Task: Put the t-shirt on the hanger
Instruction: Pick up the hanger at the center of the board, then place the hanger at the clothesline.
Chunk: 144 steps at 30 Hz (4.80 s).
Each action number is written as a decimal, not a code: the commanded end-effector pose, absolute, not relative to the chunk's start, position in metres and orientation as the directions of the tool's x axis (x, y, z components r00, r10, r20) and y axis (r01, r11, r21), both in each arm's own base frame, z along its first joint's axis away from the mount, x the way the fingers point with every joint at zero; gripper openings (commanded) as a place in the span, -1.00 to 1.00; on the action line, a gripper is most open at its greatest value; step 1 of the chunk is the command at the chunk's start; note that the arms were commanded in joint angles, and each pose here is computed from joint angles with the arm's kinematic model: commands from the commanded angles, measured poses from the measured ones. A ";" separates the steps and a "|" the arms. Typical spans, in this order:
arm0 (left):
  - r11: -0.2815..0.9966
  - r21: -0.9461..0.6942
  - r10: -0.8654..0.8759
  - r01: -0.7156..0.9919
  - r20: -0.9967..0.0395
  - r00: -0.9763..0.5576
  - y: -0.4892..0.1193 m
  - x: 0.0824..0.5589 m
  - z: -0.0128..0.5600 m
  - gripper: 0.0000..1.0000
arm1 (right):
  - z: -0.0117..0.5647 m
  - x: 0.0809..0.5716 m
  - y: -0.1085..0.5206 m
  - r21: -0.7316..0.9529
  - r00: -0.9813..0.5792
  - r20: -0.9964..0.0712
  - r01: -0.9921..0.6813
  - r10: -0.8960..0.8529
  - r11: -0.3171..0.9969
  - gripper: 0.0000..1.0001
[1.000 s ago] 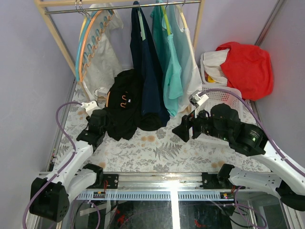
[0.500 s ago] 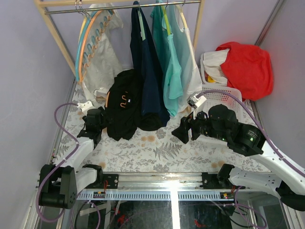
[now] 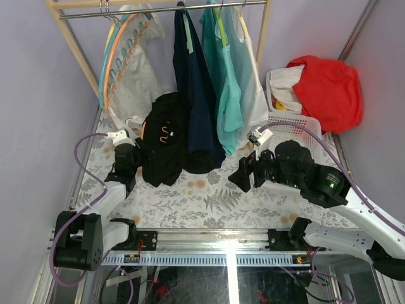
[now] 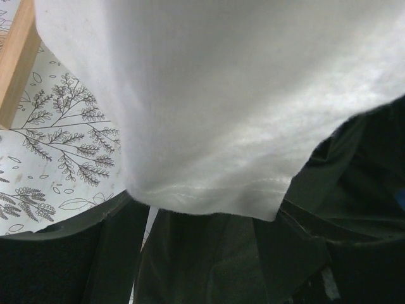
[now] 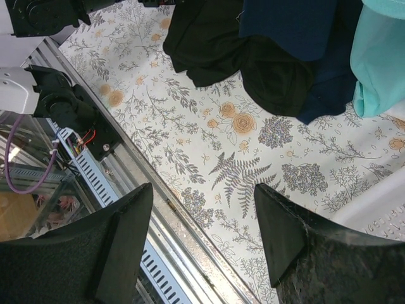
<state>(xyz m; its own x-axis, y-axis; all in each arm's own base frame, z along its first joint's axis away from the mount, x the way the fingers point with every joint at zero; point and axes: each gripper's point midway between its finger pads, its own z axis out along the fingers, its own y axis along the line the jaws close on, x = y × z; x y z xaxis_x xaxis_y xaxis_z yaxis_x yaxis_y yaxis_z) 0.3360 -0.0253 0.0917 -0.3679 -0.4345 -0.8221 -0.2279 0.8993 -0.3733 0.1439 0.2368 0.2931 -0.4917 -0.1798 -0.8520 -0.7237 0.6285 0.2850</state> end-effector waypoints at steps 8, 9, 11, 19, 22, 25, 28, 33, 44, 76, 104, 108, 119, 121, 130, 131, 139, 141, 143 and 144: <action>0.899 -0.423 -0.435 -0.110 -0.840 -0.325 -0.041 0.360 0.117 0.06 | 0.307 0.141 0.230 0.276 -0.448 -0.882 -0.740 -0.144 0.613 0.44; 0.897 -0.428 -0.438 -0.109 -0.835 -0.333 -0.043 0.360 0.116 0.05 | 0.307 0.141 0.230 0.275 -0.447 -0.883 -0.741 -0.143 0.613 0.44; 0.896 -0.431 -0.440 -0.107 -0.830 -0.342 -0.044 0.360 0.115 -0.02 | 0.308 0.140 0.229 0.276 -0.445 -0.884 -0.742 -0.142 0.611 0.44; 0.890 -0.450 -0.446 -0.071 -0.829 -0.337 -0.059 0.354 0.133 -0.66 | 0.310 0.137 0.228 0.279 -0.442 -0.886 -0.747 -0.138 0.603 0.44; 0.890 -0.451 -0.444 -0.060 -0.831 -0.335 -0.066 0.352 0.139 -0.89 | 0.311 0.136 0.228 0.283 -0.441 -0.887 -0.751 -0.135 0.597 0.44; 0.898 -0.437 -0.426 -0.049 -0.838 -0.341 -0.078 0.349 0.145 -0.94 | 0.312 0.135 0.226 0.282 -0.440 -0.888 -0.749 -0.132 0.599 0.44; 0.902 -0.429 -0.417 -0.044 -0.841 -0.344 -0.088 0.346 0.152 -0.93 | 0.314 0.135 0.225 0.284 -0.440 -0.889 -0.748 -0.127 0.600 0.44; 0.923 -0.379 -0.376 -0.060 -0.861 -0.343 -0.103 0.339 0.160 -0.94 | 0.315 0.134 0.225 0.290 -0.441 -0.889 -0.749 -0.122 0.596 0.44; 0.945 -0.315 -0.325 -0.081 -0.891 -0.316 -0.125 0.328 0.187 -0.94 | 0.315 0.132 0.220 0.293 -0.440 -0.891 -0.744 -0.111 0.601 0.44; 0.993 -0.116 -0.113 0.031 -0.989 -0.092 -0.150 0.342 0.448 -0.92 | 0.337 0.129 0.238 0.336 -0.432 -0.900 -0.775 -0.060 0.535 0.44; 0.999 -0.046 -0.050 0.023 -0.957 0.285 -0.134 0.355 0.590 -0.93 | 0.309 0.134 0.228 0.283 -0.413 -0.905 -0.767 -0.105 0.577 0.45; 0.999 -0.046 -0.051 0.024 -0.963 0.263 -0.135 0.371 0.593 -0.93 | 0.305 0.134 0.228 0.283 -0.416 -0.903 -0.766 -0.110 0.578 0.45; 0.998 -0.062 -0.062 0.010 -0.983 0.171 -0.125 0.406 0.571 -0.90 | 0.293 0.134 0.229 0.283 -0.424 -0.897 -0.765 -0.122 0.578 0.45; 0.997 -0.070 -0.072 0.015 -0.986 0.153 -0.122 0.414 0.565 -0.89 | 0.291 0.134 0.230 0.283 -0.425 -0.897 -0.764 -0.123 0.579 0.45; 0.996 -0.090 -0.091 0.017 -0.990 0.111 -0.107 0.442 0.553 -0.88 | 0.283 0.135 0.232 0.286 -0.434 -0.891 -0.765 -0.135 0.577 0.45; 0.996 -0.088 -0.090 0.020 -0.991 0.103 -0.106 0.445 0.551 -0.88 | 0.282 0.135 0.233 0.285 -0.434 -0.891 -0.765 -0.135 0.577 0.45; 0.993 -0.095 -0.097 0.068 -0.995 0.024 -0.115 0.455 0.517 -0.88 | 0.277 0.139 0.235 0.274 -0.430 -0.892 -0.763 -0.143 0.585 0.45; 0.990 -0.110 -0.112 0.091 -0.993 0.019 -0.119 0.450 0.513 -0.88 | 0.275 0.140 0.236 0.272 -0.431 -0.890 -0.763 -0.148 0.586 0.45; 0.985 -0.130 -0.133 0.112 -0.991 0.018 -0.122 0.443 0.512 -0.86 | 0.274 0.140 0.236 0.272 -0.431 -0.890 -0.764 -0.150 0.585 0.45; 0.983 -0.140 -0.143 0.120 -0.990 0.016 -0.123 0.439 0.511 -0.85 | 0.274 0.140 0.236 0.271 -0.430 -0.890 -0.764 -0.150 0.585 0.45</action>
<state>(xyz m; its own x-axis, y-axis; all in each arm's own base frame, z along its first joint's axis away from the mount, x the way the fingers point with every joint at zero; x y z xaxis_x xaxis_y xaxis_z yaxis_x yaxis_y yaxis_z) 0.4515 -0.1150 0.4941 -0.0418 -0.0642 -0.9971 0.0547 0.9963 -0.0664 0.1324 0.2325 0.2635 -0.4715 -0.1800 -0.8633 -0.7558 0.5869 0.2905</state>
